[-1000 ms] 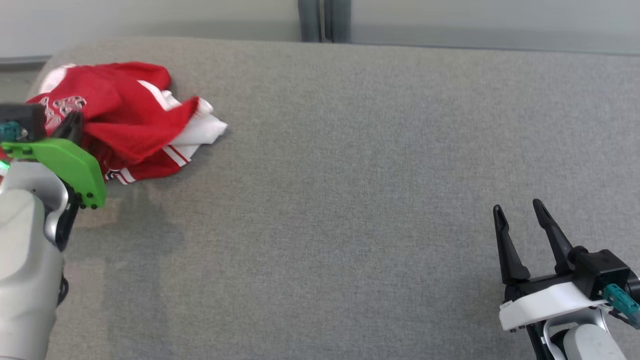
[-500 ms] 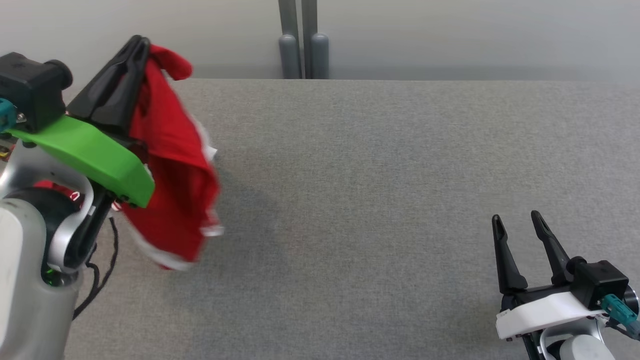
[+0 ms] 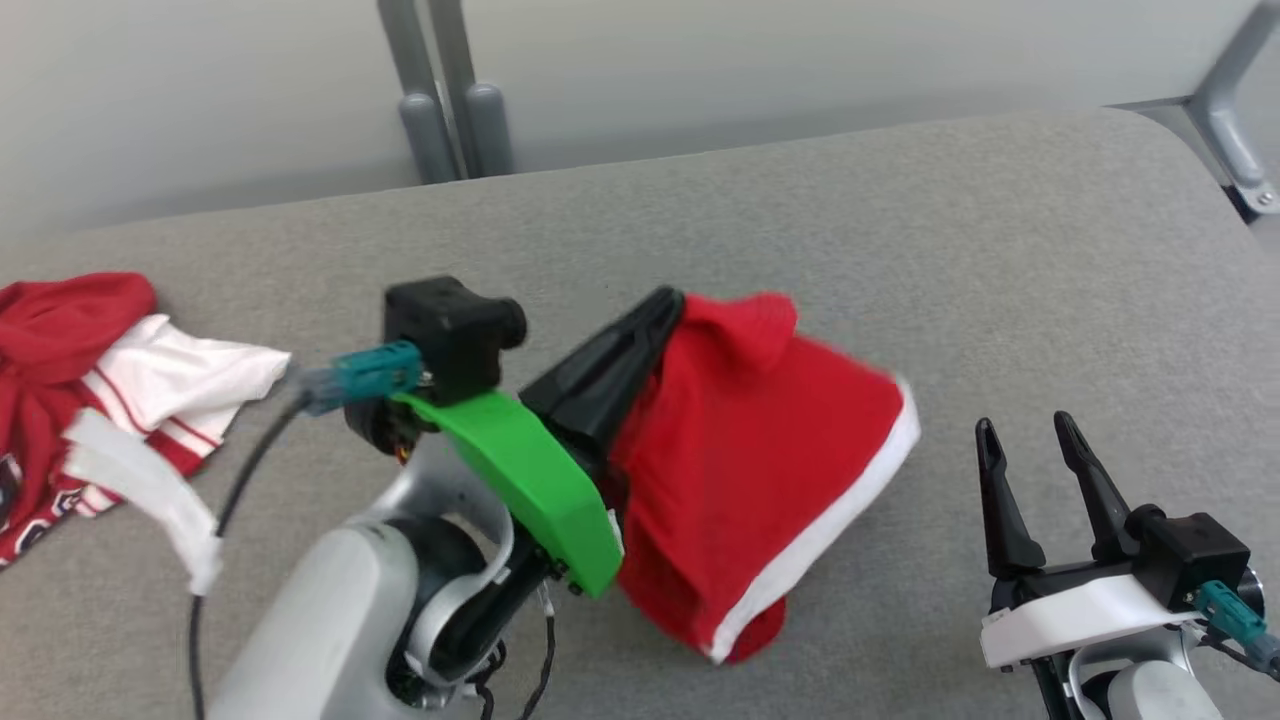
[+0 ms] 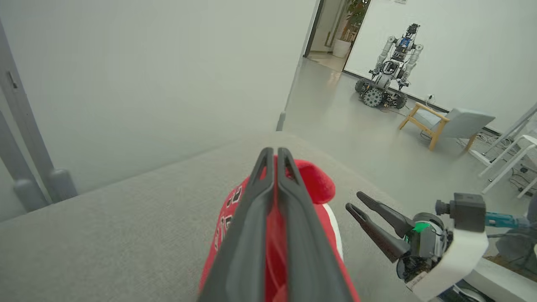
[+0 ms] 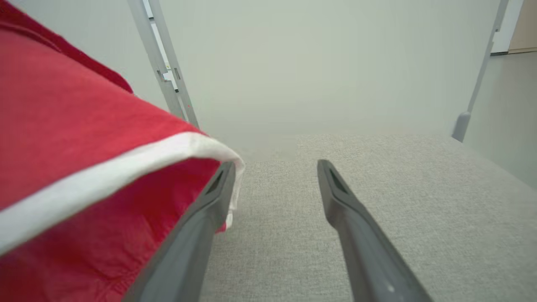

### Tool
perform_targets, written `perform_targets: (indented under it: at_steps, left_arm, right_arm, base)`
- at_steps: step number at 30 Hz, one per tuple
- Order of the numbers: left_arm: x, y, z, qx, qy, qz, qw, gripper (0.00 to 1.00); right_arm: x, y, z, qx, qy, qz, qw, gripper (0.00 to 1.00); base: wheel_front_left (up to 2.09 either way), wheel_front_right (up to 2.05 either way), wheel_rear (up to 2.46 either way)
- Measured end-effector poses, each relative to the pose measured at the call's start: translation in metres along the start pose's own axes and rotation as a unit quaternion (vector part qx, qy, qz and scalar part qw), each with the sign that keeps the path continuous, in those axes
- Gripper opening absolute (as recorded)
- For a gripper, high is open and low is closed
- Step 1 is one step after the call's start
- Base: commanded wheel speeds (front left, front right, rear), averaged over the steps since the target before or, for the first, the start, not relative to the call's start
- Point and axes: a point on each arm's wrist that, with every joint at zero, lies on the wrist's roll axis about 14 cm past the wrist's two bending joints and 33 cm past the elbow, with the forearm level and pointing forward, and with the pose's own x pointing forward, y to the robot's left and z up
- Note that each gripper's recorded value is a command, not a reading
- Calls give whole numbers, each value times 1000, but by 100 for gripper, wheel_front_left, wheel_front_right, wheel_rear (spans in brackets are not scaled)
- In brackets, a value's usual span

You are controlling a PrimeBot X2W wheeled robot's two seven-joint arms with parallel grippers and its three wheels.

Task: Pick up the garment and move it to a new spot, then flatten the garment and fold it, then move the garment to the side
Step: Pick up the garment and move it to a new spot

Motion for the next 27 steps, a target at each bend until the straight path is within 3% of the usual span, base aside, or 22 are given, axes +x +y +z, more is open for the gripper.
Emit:
perform_targets:
  at_steps: [4,10,11,12,13,14,21,27]
  left_arm:
    - [16,33,-81,-64,94,44,993,0]
    - [23,99,-151,-41,125,128,983,0]
    - [21,108,-162,-37,133,141,980,6]
    - [19,116,-169,-29,135,152,979,38]
    - [19,119,-173,-30,131,160,978,82]
    - [18,124,-175,-30,124,168,977,100]
    - [0,150,-147,4,36,226,974,100]
    - [-65,171,-113,14,-36,306,951,100]
  right_arm:
    - [-11,-21,4,-4,-3,-36,999,100]
    - [-27,-46,5,-13,0,-76,997,100]
    - [-29,-49,6,-14,0,-83,996,100]
    - [-31,-52,6,-16,1,-87,996,100]
    - [-32,-53,6,-17,2,-90,996,100]
    - [-34,-55,6,-20,2,-92,996,100]
    - [-37,-60,7,-35,4,-92,995,100]
    - [-29,-49,10,-45,-2,-66,997,100]
  base:
    - [0,0,0]
    - [0,0,0]
    - [0,0,0]
    - [0,0,0]
    - [0,0,0]
    - [0,0,0]
    - [0,0,0]
    - [0,0,0]
